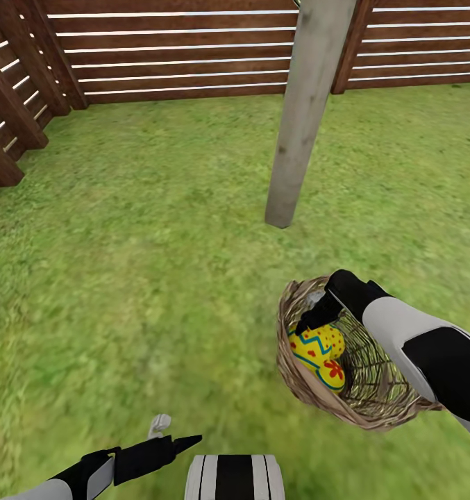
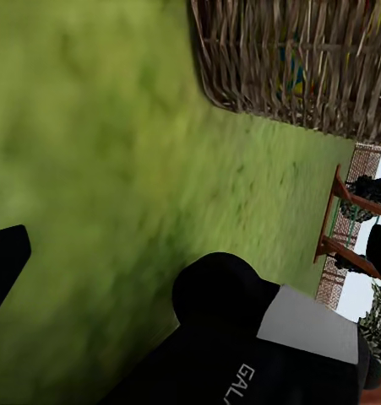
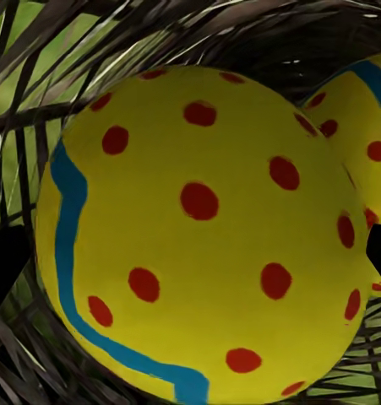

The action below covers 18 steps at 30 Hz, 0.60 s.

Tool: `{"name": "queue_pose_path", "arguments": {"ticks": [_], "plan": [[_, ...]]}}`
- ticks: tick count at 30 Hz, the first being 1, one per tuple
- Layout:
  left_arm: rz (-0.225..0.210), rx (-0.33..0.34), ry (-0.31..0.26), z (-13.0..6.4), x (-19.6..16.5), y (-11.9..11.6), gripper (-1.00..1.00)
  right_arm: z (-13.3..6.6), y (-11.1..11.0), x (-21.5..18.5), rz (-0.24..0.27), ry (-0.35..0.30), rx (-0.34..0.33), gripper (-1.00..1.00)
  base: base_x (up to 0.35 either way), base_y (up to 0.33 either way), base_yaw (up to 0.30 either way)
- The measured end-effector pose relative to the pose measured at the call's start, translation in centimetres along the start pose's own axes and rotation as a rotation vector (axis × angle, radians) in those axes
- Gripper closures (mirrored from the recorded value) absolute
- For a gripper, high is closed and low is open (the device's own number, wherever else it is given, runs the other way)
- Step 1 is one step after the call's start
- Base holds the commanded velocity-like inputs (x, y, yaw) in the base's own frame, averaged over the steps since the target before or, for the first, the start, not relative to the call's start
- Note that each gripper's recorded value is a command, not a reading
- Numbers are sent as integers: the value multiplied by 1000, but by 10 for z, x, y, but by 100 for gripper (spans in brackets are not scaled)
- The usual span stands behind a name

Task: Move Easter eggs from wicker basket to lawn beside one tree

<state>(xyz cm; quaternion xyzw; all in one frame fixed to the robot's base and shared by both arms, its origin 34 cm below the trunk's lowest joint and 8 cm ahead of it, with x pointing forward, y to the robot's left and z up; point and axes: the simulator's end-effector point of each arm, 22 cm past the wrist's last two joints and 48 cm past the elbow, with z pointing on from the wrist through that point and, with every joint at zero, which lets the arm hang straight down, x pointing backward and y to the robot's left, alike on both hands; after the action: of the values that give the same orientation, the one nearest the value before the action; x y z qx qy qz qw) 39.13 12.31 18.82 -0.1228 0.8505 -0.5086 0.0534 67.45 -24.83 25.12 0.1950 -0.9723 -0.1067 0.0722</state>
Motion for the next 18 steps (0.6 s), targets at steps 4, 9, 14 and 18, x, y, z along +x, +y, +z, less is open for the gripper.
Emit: {"name": "queue_pose_path", "arguments": {"ticks": [4, 9, 14, 18], "plan": [[0, 0, 0, 0, 0, 0, -100, 1, 0, 1, -1, 5, 2, -100, 0, 0, 0], [0, 0, 0, 0, 0, 0, -100, 6, -2, 11, 10, 29, 3, -100, 0, 0, 0], [-1, 0, -2, 0, 0, 0, -100, 13, -4, 25, 33, 59, -5, -100, 0, 0, 0], [-1, 0, -3, 0, -1, 0, -100, 18, -3, 31, 45, 57, -24, -100, 0, 0, 0]]}}
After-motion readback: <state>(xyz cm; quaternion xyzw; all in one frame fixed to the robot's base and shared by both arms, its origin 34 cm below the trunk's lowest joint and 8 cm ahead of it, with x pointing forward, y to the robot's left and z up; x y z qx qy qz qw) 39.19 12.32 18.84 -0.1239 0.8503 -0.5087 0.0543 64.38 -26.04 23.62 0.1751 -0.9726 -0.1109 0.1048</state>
